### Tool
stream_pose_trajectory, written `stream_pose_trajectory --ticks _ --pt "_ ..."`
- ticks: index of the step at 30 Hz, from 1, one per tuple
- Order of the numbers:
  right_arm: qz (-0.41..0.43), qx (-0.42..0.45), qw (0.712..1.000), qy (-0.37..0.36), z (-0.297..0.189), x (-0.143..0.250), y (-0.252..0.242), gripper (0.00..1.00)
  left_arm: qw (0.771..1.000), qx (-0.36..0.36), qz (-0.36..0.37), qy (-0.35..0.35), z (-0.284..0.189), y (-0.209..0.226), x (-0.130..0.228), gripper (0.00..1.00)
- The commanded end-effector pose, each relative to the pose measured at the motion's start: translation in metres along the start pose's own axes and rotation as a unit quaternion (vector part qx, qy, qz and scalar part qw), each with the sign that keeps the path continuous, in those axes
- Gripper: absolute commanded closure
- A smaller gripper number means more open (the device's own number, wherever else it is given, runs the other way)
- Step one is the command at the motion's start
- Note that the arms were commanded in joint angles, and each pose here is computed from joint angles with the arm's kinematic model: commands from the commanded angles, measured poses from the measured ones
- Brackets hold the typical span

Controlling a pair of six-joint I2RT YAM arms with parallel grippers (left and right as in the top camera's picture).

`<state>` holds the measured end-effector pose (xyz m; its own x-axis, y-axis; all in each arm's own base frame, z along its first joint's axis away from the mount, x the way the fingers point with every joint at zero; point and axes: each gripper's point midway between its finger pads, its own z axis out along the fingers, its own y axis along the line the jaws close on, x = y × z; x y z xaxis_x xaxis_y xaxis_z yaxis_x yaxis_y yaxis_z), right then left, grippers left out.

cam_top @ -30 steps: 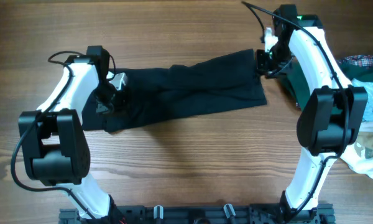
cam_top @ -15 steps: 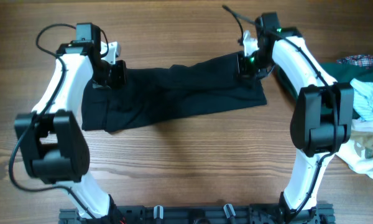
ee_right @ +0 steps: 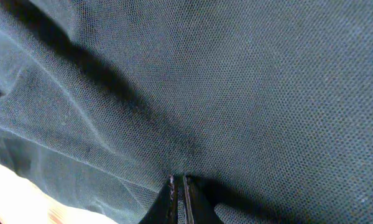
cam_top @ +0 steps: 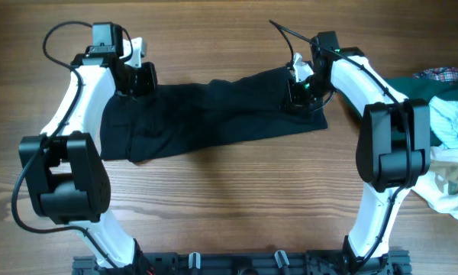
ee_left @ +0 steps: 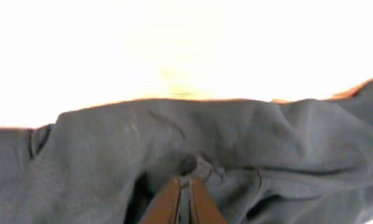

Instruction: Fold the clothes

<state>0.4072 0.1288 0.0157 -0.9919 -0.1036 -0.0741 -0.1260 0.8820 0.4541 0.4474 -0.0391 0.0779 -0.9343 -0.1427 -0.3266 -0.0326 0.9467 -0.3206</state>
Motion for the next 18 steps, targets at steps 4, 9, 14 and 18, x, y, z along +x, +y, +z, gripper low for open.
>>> stream_pose_trajectory --ticks 4,9,14,18 --pt "-0.006 0.017 1.0 -0.001 0.0 -0.001 -0.005 0.96 0.999 -0.008 0.002 0.051 0.042 0.0 0.021 0.95" --pt "-0.006 0.017 1.0 -0.002 0.0 -0.001 -0.005 0.96 0.997 0.0 0.025 0.072 0.054 -0.02 0.033 0.96" --pt "-0.006 0.019 1.0 -0.002 0.0 -0.002 -0.006 0.96 0.99 0.021 0.016 0.137 0.024 -0.045 0.065 0.96" --pt "-0.006 0.034 0.999 -0.002 -0.001 -0.002 -0.011 0.96 0.985 0.018 -0.009 0.169 -0.024 -0.056 0.086 0.96"
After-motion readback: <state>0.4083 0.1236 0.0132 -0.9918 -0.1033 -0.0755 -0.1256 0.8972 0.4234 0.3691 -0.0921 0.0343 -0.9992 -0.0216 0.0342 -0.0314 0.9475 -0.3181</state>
